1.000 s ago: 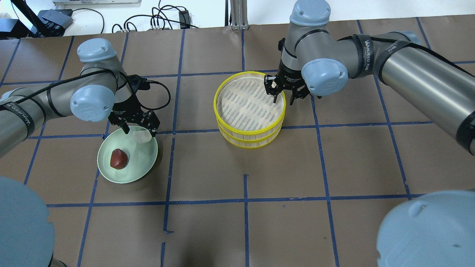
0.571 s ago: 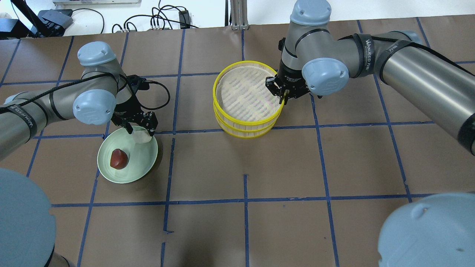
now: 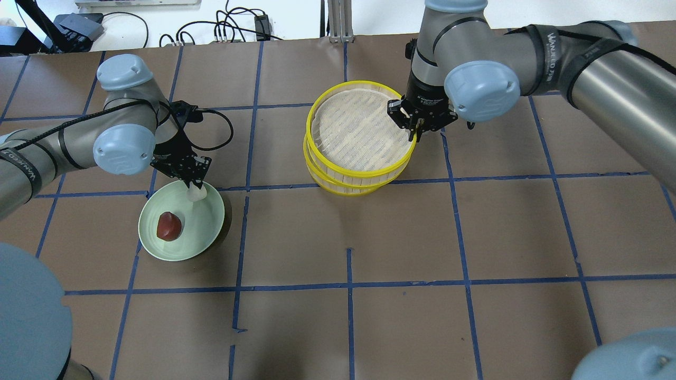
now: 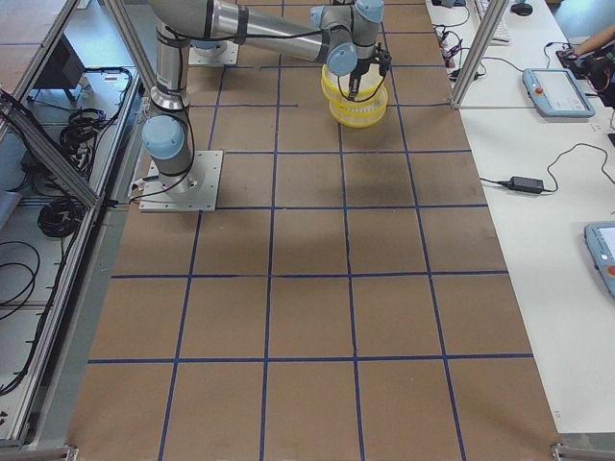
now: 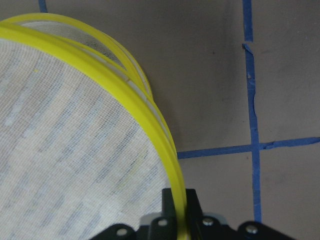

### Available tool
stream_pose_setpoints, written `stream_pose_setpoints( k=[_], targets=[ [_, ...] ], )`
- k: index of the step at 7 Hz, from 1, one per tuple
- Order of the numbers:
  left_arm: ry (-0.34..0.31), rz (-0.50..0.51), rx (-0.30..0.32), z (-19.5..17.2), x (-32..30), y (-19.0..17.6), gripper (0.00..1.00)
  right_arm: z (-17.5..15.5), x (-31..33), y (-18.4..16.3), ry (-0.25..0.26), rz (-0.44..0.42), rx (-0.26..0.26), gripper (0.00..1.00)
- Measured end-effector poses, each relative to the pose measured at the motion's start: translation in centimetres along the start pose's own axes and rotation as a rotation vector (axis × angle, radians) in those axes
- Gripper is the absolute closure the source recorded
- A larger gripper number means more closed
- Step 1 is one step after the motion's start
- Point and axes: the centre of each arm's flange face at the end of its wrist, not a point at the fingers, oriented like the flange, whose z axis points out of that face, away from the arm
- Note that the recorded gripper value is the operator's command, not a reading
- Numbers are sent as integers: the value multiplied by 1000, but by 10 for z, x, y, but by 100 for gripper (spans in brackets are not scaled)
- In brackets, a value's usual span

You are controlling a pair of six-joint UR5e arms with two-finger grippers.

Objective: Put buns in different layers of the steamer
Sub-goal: 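Lift top tier aside with right gripper while left carries white bun over, then lower the white bun into the bottom tier and open the left gripper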

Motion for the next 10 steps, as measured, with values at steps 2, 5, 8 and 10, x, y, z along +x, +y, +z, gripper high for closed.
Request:
stream_pose_setpoints(
  k=[2,5,8,10],
  targets=[
    [-5,-44,66,-51,22,2,98,-45,53,-18,-2,-32,17,97],
    [127,-167,168,-103,119,-3,97,-66,135,-40,92,-172,27,97],
    [392,-366,207,-84,182,-33,83,-50,161,-51,160,-259,-3,97],
    [497,-410,214,-65,211,-47,0,-46,162,-52,161,-264,-9,97]
  ],
)
